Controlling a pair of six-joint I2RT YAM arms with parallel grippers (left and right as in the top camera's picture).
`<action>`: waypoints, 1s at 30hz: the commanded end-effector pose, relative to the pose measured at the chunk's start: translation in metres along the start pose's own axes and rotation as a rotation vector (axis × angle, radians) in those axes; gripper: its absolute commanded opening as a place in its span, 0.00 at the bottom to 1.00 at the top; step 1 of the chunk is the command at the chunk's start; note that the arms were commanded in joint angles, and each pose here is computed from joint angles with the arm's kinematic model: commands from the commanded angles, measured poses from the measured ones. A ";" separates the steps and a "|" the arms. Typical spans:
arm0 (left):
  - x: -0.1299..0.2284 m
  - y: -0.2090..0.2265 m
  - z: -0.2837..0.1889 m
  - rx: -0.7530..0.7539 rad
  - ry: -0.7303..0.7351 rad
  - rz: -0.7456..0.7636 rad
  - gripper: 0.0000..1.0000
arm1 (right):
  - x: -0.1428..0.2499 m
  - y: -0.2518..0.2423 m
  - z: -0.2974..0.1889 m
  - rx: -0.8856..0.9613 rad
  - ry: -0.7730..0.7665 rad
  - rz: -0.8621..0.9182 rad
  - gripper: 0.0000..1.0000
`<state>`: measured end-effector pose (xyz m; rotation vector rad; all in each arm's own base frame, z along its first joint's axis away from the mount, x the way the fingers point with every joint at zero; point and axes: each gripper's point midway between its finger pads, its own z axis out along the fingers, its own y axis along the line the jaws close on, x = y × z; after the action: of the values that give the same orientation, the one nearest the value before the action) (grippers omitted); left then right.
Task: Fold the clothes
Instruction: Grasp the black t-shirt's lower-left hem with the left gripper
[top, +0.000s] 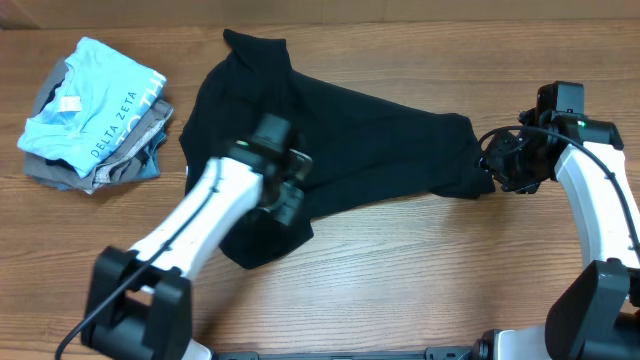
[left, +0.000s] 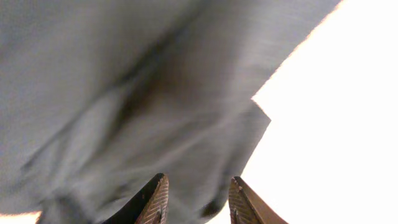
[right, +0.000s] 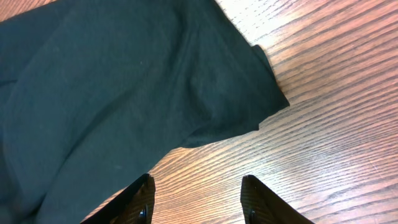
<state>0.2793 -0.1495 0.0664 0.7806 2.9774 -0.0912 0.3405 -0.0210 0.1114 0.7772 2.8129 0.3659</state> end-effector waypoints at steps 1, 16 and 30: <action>0.003 -0.025 0.020 -0.023 0.054 0.168 0.38 | 0.000 0.004 -0.007 -0.020 -0.016 -0.017 0.49; 0.012 -0.050 0.074 -0.012 0.179 0.268 0.46 | 0.001 0.004 -0.007 -0.017 -0.011 -0.018 0.50; 0.016 -0.044 0.058 -0.078 0.220 0.278 0.05 | 0.000 -0.001 -0.007 0.010 -0.018 -0.017 0.50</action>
<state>0.2456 -0.1833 0.0029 1.2509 2.9959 0.1075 0.3381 -0.0203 0.1109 0.7720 2.8241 0.3672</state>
